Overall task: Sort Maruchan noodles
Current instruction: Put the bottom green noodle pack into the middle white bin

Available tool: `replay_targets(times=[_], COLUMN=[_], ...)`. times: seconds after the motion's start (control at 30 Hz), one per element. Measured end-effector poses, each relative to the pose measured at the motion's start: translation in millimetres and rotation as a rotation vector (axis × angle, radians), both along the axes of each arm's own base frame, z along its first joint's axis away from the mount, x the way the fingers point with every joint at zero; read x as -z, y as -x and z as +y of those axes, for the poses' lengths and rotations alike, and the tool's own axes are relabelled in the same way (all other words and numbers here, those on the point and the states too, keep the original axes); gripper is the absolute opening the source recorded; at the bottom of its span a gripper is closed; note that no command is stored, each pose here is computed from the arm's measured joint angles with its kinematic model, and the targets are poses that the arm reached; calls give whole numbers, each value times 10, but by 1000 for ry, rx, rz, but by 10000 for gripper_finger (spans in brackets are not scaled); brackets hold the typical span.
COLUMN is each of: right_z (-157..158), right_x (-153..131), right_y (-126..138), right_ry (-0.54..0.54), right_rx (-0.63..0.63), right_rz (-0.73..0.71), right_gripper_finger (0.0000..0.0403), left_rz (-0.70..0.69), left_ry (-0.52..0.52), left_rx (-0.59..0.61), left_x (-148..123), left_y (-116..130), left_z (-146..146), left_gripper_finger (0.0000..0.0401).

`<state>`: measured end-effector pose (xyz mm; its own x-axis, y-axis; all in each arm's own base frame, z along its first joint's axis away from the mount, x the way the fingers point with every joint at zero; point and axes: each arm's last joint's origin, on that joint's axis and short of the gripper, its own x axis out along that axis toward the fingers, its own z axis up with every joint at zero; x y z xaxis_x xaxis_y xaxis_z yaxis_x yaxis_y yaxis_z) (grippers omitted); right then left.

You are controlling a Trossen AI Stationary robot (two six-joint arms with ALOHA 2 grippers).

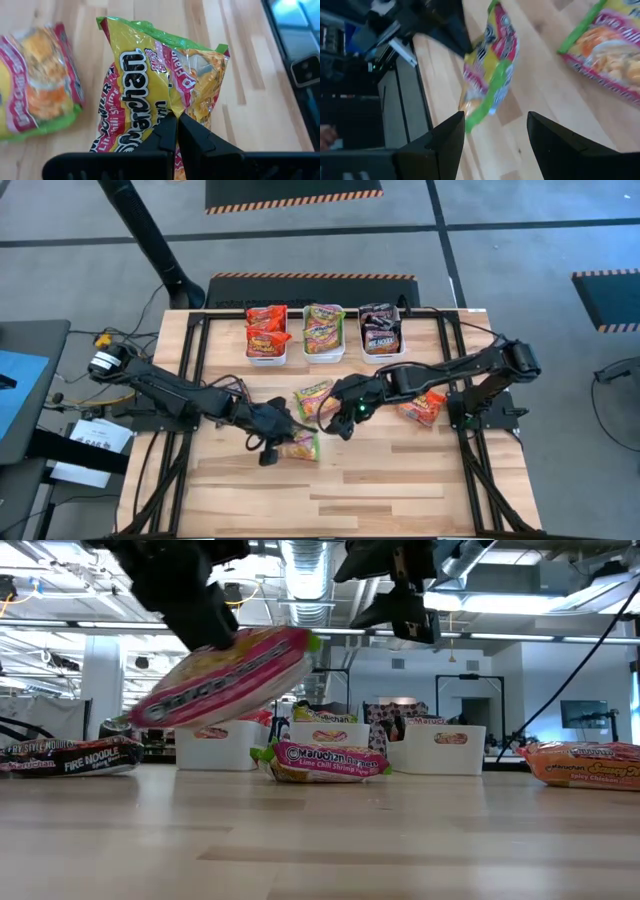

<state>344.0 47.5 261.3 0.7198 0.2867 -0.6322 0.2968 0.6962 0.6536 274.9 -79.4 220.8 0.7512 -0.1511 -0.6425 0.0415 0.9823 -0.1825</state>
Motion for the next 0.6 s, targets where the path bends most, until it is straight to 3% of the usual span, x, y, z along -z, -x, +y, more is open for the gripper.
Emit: replay_targets(times=[0.6], right_z=[-171], right_x=[-3], right_y=[-21], right_ry=[-14], right_rx=[50], right_rz=[0], right_gripper_finger=[240], left_rz=[-236], left_ry=[-16], left_rx=[-91], left_x=[-189], left_y=[-174], left_z=[205], left_gripper_finger=[0])
